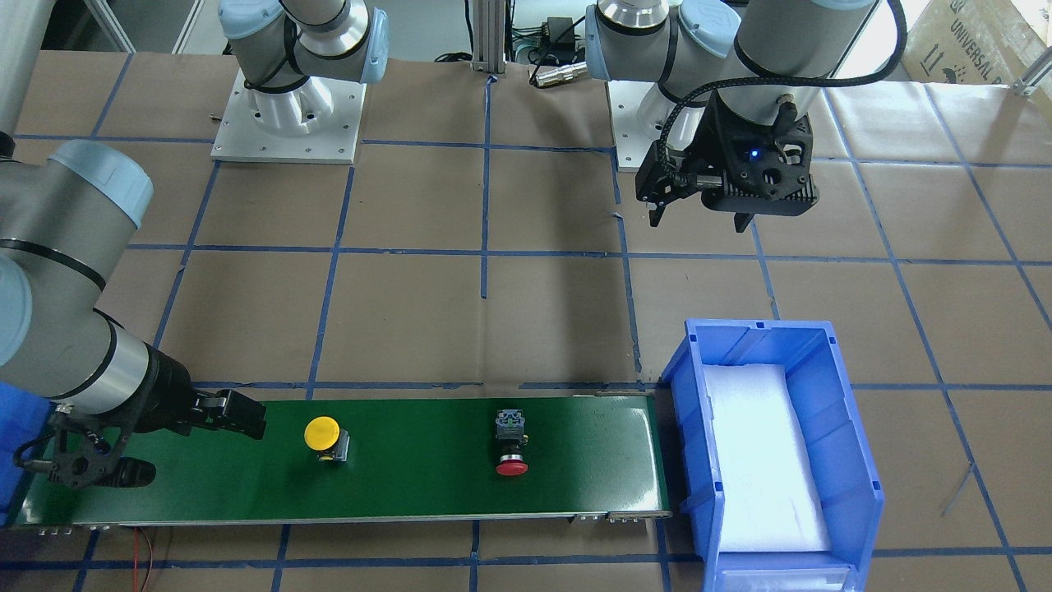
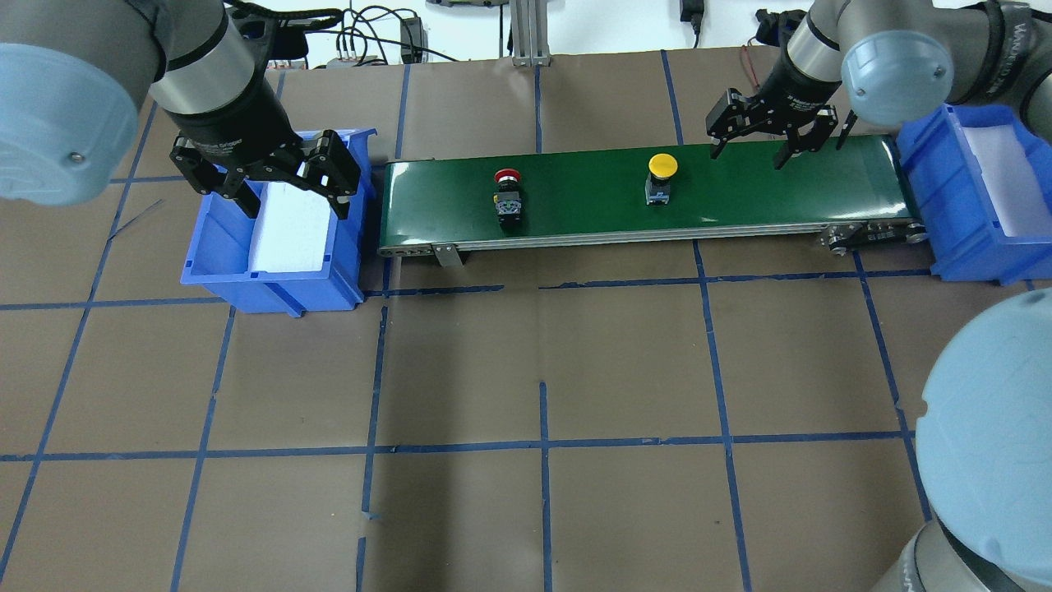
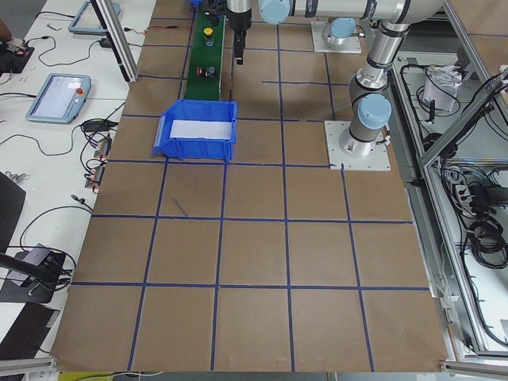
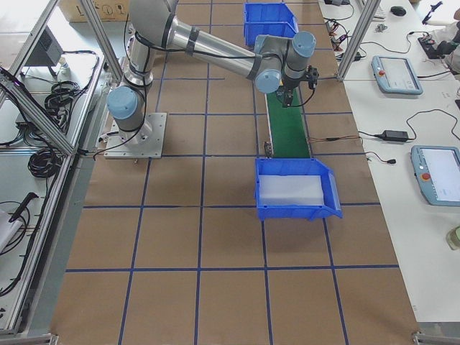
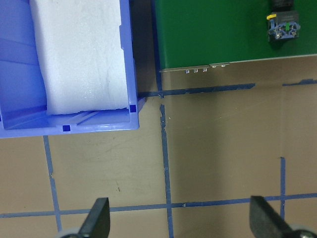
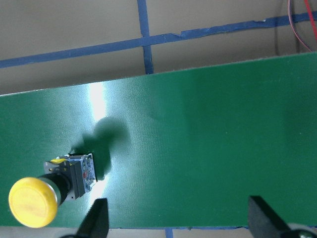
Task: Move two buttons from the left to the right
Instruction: 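Lower the right gripper onto the yellow button at the belt's far end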
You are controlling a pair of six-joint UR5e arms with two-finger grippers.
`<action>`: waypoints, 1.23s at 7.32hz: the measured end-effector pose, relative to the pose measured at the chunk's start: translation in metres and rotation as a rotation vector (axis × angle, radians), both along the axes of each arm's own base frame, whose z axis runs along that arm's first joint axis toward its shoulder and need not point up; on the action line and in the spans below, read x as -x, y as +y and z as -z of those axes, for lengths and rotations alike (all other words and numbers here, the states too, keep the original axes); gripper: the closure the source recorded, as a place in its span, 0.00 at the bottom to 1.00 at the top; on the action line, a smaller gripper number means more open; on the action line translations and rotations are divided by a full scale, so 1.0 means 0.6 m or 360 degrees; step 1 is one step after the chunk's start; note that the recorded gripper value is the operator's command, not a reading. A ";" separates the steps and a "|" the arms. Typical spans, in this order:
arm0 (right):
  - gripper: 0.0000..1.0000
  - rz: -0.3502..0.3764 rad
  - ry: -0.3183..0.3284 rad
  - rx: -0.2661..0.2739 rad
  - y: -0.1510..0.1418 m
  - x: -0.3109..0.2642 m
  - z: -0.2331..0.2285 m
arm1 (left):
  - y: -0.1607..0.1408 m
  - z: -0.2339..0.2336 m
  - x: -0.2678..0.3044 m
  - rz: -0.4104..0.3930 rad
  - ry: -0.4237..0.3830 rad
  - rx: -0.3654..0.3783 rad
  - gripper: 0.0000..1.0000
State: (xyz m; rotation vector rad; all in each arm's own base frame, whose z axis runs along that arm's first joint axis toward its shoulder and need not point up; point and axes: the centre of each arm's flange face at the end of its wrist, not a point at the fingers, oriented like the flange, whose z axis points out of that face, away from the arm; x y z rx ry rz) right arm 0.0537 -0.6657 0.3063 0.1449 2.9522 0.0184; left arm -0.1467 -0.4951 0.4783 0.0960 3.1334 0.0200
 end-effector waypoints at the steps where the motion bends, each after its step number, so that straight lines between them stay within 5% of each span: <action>1: 0.00 0.0001 -0.0001 -0.0001 0.000 0.000 0.001 | 0.001 -0.001 0.000 -0.0001 0.0000 0.0001 0.00; 9: 0.00 0.0021 -0.0045 0.0020 -0.002 0.008 -0.010 | 0.002 -0.002 -0.003 -0.0004 0.0000 0.0002 0.00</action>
